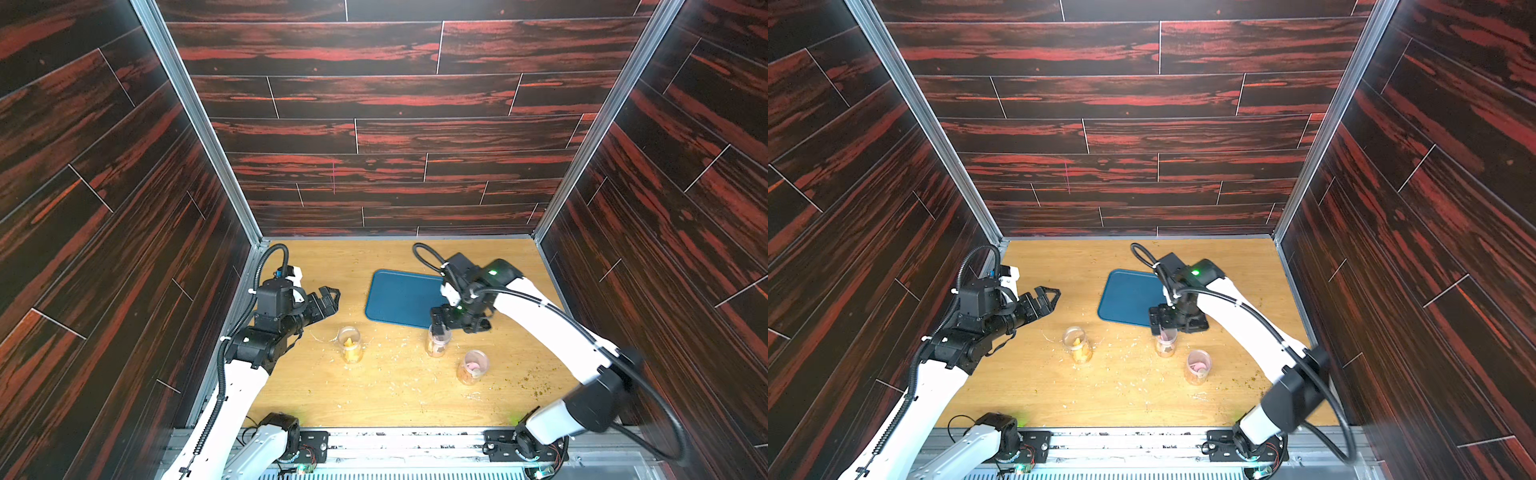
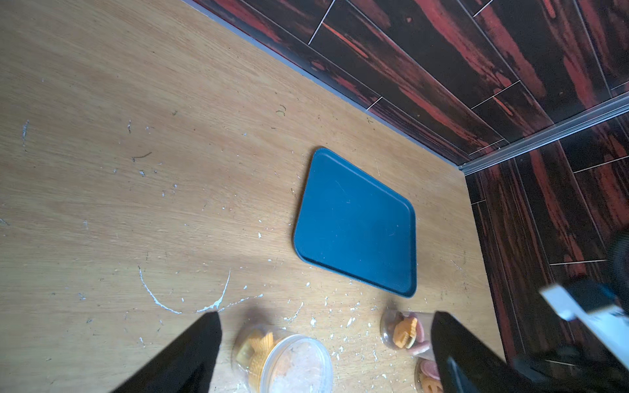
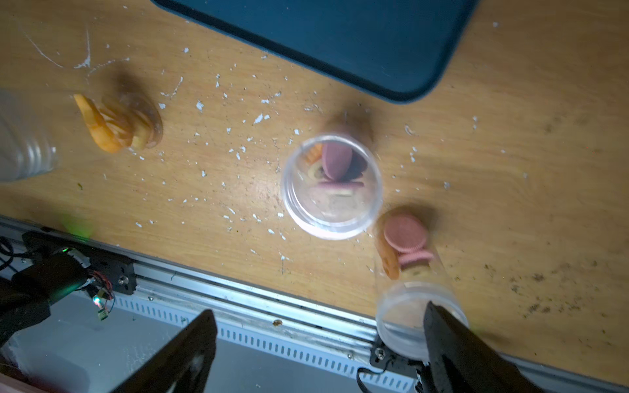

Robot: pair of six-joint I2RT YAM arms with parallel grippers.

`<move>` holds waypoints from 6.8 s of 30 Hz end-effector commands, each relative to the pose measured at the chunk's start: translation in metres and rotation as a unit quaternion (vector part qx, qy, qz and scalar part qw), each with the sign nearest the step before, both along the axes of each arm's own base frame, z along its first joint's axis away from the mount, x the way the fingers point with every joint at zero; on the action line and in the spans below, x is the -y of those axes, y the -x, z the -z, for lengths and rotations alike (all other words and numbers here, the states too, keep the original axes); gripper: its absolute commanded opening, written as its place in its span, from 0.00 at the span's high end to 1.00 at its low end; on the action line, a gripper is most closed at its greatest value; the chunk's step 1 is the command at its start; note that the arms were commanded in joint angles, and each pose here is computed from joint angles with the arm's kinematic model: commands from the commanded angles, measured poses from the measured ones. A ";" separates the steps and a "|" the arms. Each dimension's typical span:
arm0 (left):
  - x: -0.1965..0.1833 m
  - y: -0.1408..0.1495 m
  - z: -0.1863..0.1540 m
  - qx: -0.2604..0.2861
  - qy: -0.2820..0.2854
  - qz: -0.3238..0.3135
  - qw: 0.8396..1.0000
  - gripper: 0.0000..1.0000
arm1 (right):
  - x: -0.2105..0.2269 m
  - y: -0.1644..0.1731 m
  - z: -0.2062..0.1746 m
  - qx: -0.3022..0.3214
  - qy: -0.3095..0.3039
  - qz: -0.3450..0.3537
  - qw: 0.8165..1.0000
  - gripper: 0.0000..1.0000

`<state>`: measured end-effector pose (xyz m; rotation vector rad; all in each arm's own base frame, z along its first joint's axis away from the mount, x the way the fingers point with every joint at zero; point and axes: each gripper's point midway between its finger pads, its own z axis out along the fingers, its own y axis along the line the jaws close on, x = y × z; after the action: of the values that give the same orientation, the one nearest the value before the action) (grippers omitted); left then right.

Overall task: Pour the cookies out of the jar
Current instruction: Pick up the jar from the center of the board.

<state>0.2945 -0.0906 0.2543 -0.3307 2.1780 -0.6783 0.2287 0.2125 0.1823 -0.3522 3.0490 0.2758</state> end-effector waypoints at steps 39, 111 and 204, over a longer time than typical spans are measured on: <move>-0.017 0.023 0.007 -0.019 -0.032 -0.027 0.999 0.00 | -0.003 -0.014 0.081 -0.044 0.078 -0.026 0.996 0.22; 0.062 0.016 -0.017 0.046 -0.031 0.199 0.978 0.00 | -0.044 -0.069 -0.075 -0.029 -0.286 0.060 0.956 0.33; 0.173 -0.110 -0.012 -0.206 0.591 -0.116 0.771 0.19 | -0.092 -0.094 -0.096 0.018 -0.418 0.044 0.907 0.33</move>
<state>0.4058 -0.2637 0.2319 -1.5074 1.7875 -1.8243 0.3265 0.3067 0.2761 -0.1320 2.5558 1.4768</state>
